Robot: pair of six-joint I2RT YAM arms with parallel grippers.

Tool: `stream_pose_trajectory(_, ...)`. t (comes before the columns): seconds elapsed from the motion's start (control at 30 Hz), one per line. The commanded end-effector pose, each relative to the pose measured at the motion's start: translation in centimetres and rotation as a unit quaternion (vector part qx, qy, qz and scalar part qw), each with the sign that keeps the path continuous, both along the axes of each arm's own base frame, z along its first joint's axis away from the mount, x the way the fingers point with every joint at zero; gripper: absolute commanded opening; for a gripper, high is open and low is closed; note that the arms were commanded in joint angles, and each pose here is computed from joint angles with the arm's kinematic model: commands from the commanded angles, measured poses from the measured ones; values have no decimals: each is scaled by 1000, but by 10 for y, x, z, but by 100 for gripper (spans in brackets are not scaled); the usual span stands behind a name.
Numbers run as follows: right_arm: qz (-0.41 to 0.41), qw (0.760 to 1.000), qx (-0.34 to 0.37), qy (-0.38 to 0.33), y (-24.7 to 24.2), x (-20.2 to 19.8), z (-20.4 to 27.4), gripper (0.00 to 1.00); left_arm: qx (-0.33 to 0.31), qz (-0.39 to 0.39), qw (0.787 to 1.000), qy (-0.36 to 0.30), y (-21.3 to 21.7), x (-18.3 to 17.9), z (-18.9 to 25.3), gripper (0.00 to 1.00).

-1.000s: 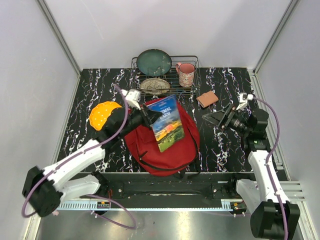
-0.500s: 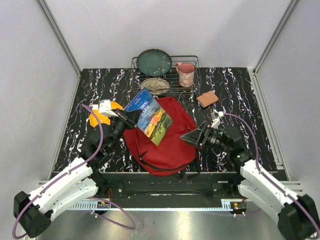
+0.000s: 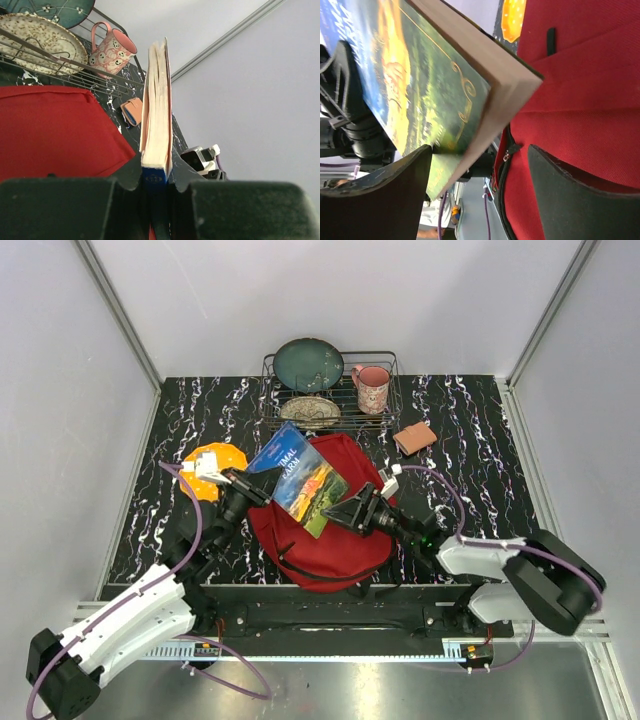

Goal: Pack the student bag
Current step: Pick up the book from the center of the board.

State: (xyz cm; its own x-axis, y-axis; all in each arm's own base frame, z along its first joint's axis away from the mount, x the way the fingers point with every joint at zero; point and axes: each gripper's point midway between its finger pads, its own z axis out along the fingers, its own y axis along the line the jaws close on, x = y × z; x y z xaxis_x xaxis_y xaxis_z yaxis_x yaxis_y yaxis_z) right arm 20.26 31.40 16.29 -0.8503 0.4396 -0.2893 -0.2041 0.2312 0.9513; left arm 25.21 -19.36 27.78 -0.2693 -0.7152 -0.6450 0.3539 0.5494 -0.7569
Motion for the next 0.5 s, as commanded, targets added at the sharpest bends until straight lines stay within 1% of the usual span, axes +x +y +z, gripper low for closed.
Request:
stream_pose_trajectory(0.0,-21,990,115,-84,14,16,65,82,-83,-25,994,-68,2,-16,46,0)
stream_pose_trajectory(0.17,0,984,151,-96,27,15,77,81,-91,-23,993,-70,8,-21,39,0)
stream_pose_trajectory(0.27,14,980,171,-96,34,10,83,72,-89,-21,994,-66,10,-23,33,0)
stream_pose_trajectory(0.3,17,980,176,-94,35,10,84,59,-86,-20,994,-63,10,-22,30,0)
stream_pose_trajectory(0.37,23,977,188,-102,35,5,89,42,-79,-17,995,-58,11,-21,27,0)
stream_pose_trajectory(0.4,21,976,190,-104,34,5,91,38,-76,-16,995,-55,11,-21,25,0)
stream_pose_trajectory(0.43,22,976,190,-107,34,3,92,31,-72,-15,996,-52,11,-20,22,0)
stream_pose_trajectory(0.47,20,974,194,-120,32,2,97,28,-69,-14,996,-47,10,-20,19,0)
